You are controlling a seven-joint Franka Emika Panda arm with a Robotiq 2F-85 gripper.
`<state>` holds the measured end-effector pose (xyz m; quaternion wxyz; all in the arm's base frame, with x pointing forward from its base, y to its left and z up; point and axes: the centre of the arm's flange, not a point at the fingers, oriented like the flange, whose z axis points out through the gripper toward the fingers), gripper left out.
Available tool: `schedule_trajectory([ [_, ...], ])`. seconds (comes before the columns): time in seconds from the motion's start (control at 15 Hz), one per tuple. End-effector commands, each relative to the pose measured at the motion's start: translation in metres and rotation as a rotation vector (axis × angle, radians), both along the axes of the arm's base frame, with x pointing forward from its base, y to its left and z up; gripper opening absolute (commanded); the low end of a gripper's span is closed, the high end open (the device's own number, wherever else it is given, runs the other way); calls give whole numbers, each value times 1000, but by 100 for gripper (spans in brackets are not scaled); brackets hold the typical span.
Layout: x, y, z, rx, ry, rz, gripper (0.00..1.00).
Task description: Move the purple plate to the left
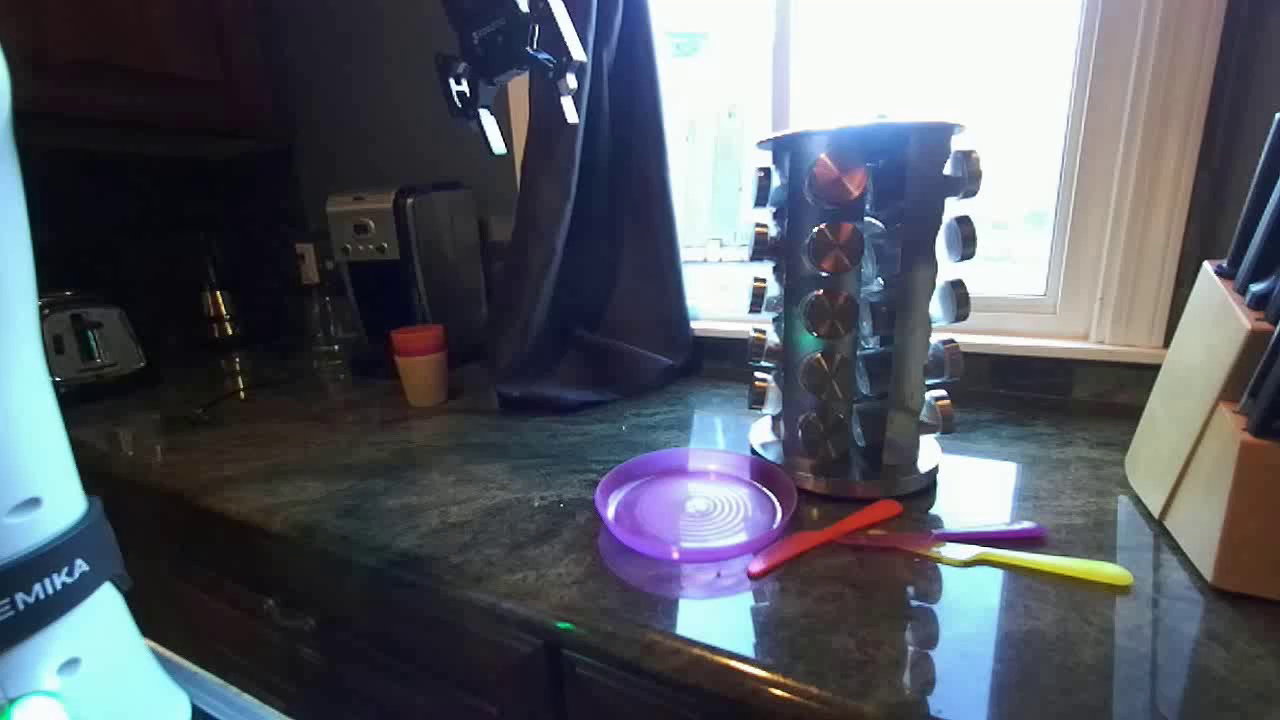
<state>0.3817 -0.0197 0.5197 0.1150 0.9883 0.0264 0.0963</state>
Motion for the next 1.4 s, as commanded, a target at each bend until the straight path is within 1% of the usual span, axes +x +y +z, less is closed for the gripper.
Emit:
schedule_trajectory([
  [0.0,0,0,0,0,0,0,100],
  [0.8,0,0,0,0,0,0,100],
  [0.87,3,2,-4,25,30,-54,100],
  [0.93,6,3,-12,37,38,-49,100],
  [1.0,8,2,-18,56,50,-68,100],
  [1.2,14,-1,-43,74,79,-93,100],
  [1.33,18,-5,-60,77,116,-127,100],
])
